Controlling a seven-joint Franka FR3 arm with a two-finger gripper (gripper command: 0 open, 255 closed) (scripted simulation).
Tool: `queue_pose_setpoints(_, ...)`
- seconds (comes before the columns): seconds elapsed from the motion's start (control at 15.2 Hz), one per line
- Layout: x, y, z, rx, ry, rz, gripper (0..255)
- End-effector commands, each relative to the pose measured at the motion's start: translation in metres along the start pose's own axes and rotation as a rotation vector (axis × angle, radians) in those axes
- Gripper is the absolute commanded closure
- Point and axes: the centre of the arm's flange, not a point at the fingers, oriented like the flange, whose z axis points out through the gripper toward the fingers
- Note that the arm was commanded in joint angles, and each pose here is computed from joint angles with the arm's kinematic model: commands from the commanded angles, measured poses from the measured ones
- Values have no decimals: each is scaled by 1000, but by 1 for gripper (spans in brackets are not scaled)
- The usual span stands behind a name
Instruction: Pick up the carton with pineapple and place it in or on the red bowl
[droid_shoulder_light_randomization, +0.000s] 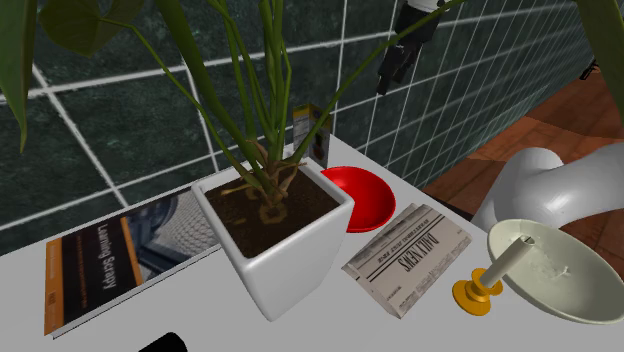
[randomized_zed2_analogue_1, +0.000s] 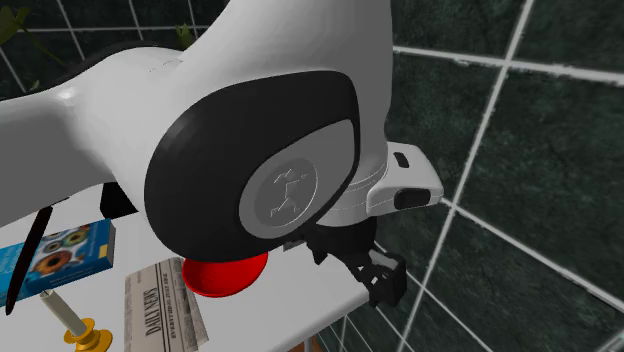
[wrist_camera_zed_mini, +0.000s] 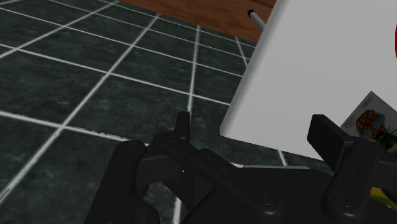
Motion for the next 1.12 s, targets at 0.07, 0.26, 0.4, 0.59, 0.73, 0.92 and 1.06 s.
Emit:
queue_pose_setpoints(0.07, 8, -12, 1, -1, -17, 14, 0)
queue_pose_setpoints(0.26, 32, -48, 6, -2, -67, 54, 0)
queue_pose_setpoints(0.4, 49, -71, 10, -3, -100, 81, 0)
queue_pose_setpoints(0.59, 76, -105, 17, -5, -150, 122, 0)
queue_pose_setpoints(0.73, 94, -127, 23, -6, -184, 149, 0)
queue_pose_setpoints(0.92, 122, -159, 32, -8, -234, 190, 0)
queue_pose_setpoints(1.06, 138, -177, 38, -9, -263, 213, 0)
